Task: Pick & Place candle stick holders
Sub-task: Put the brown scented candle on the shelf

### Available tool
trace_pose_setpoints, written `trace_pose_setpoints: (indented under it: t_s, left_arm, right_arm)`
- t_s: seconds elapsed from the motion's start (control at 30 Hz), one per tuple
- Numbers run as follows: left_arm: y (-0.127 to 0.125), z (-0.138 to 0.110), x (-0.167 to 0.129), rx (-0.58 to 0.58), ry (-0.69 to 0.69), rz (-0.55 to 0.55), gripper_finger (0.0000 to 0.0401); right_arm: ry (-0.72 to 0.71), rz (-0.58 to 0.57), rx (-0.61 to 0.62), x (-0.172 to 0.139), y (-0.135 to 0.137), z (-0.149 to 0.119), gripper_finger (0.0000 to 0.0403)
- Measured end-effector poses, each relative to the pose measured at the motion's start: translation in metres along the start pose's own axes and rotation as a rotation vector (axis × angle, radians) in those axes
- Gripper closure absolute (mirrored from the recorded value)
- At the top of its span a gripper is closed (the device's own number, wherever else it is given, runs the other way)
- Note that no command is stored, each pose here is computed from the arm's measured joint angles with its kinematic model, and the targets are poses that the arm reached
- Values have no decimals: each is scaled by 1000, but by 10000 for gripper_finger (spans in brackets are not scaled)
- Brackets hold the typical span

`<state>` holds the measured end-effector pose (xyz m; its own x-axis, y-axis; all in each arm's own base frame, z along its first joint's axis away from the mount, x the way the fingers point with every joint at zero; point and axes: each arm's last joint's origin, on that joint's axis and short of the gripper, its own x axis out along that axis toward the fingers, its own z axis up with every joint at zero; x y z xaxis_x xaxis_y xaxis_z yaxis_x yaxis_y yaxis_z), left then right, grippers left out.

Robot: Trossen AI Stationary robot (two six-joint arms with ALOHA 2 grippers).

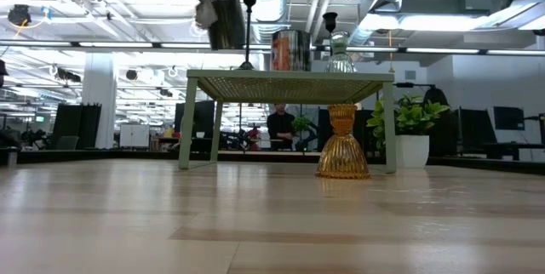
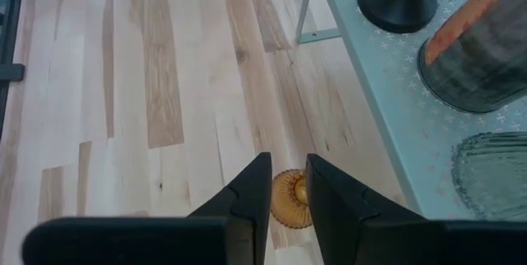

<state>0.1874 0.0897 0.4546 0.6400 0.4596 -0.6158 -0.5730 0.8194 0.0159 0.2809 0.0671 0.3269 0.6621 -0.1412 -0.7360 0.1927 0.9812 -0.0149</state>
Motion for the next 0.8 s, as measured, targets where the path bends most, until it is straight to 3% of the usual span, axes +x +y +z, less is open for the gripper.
trace_pose_setpoints:
  t_s: [0.2,0.33,0.8]
  left_arm:
    - [30,4,9,-79,9,18,397]
    - [42,5,22,-125,42,-45,396]
    - [47,11,84,-126,163,-127,396]
  right_arm:
    - [4,0,-3,0,1,-1,333]
    - [5,-1,-2,0,0,-1,333]
    - [18,-6,-6,0,-1,-2,333]
